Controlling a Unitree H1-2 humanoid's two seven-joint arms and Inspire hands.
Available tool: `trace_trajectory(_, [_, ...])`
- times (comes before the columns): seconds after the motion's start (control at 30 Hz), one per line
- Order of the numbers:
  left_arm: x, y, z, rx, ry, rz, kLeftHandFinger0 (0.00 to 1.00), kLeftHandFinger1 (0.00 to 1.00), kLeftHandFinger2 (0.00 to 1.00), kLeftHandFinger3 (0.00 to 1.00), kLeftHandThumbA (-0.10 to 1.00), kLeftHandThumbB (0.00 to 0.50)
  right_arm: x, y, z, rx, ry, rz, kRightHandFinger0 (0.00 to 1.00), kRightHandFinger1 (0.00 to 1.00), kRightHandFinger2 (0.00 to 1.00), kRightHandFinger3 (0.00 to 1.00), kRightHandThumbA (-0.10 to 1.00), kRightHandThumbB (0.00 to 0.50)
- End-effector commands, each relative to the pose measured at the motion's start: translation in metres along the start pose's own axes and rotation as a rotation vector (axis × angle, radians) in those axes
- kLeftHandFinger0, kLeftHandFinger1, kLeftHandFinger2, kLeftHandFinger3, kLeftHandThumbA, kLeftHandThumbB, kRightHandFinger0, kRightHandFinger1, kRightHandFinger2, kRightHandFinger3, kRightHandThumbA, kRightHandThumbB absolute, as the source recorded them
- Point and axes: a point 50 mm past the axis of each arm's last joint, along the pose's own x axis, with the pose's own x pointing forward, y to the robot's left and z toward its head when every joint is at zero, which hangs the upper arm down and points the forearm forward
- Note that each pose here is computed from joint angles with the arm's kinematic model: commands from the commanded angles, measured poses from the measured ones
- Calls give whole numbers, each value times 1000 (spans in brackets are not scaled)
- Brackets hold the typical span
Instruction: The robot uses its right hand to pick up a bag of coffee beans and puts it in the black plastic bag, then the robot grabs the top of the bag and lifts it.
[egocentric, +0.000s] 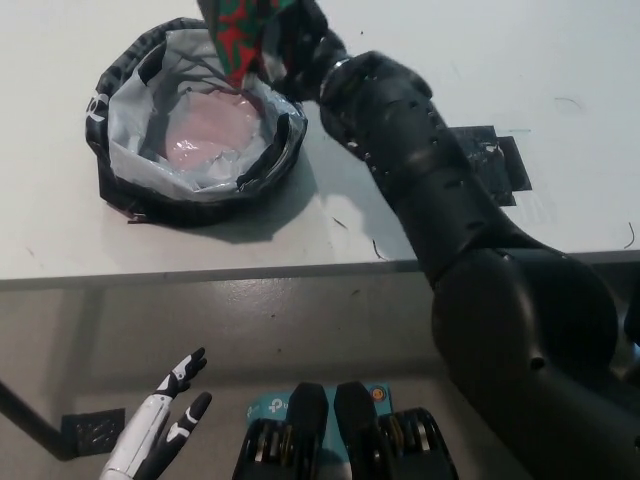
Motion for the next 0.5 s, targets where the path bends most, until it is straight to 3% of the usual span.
trace_trajectory(0.0, [4,6,9,30,-55,-16,1000,1000,1000,1000,1000,140,-3,61,22,-74,-150,85,0,89,713,1000,-100,76])
trace_trajectory(0.17, [6,5,11,20,-62,-18,1000,1000,1000,1000,1000,140,-1,59,16,-116,-162,44,0,76,709,1000,-100,62])
trace_trajectory(0.27, [7,5,11,24,-70,-25,1000,1000,1000,1000,1000,138,-1,59,12,-165,-170,23,0,86,717,1000,-100,111])
trace_trajectory(0.33, [7,4,11,25,-71,-28,1000,1000,1000,1000,1000,137,0,60,10,-192,-176,16,0,82,708,1000,-100,114])
trace_trajectory(0.47, [8,4,14,32,-82,-38,1000,1000,1000,1000,1000,123,0,62,6,-315,-188,-14,0,191,831,1000,-100,141])
